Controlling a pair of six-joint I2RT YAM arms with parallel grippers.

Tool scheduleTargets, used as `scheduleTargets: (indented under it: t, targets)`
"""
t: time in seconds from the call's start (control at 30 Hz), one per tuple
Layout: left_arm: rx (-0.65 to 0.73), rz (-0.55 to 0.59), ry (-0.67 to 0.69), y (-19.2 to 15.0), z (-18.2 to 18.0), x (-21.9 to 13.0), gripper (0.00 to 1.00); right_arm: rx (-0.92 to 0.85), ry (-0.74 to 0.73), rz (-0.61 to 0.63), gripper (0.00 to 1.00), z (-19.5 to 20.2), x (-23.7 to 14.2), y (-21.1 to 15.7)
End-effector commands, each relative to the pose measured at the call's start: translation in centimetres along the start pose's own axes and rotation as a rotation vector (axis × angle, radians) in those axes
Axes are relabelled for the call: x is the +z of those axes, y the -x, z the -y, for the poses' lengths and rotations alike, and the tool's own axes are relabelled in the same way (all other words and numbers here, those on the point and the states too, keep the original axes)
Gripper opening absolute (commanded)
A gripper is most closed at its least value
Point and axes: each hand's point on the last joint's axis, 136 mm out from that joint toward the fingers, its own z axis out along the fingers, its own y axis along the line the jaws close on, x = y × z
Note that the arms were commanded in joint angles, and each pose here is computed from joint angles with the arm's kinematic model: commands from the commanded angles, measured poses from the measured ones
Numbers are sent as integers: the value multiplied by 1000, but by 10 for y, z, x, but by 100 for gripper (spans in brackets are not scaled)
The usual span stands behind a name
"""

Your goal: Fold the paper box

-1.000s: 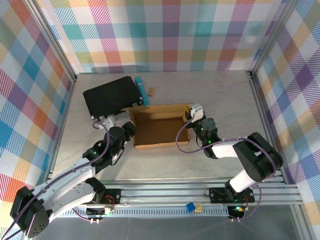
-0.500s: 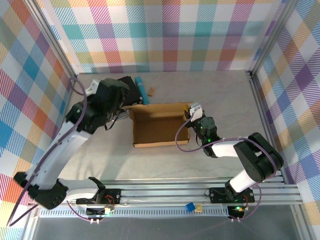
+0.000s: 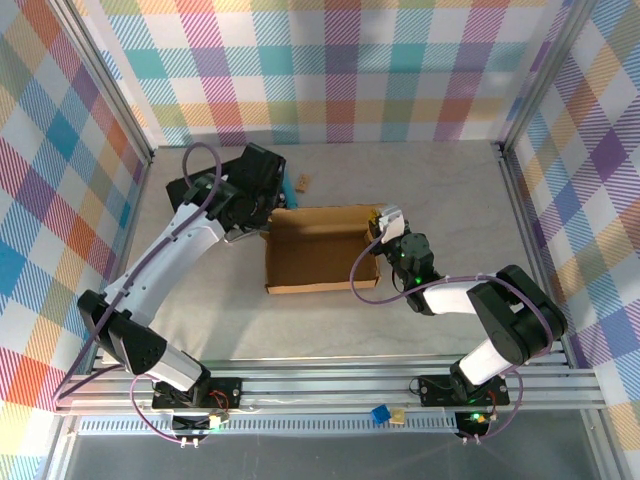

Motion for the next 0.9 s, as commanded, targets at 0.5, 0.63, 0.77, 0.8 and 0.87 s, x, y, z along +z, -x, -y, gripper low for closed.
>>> scheduleTargets:
  t: [0.5, 0.63, 0.77, 0.8, 0.87]
  targets:
    - [-178, -62, 106, -18, -44, 35, 37, -48, 71, -220, 0, -15, -11, -64]
    - [-182, -47, 114, -16, -53, 33, 25, -49, 69, -220, 0, -15, -11, -64]
    - [-192, -51, 121, -18, -64, 33, 11, -44, 67, -219, 1, -14, -12, -64]
    - [-197, -50, 124, -18, -67, 33, 9, -44, 64, -220, 2, -14, -12, -64]
    - [-206, -46, 124, -18, -72, 32, 5, -41, 64, -223, 6, -14, -13, -63]
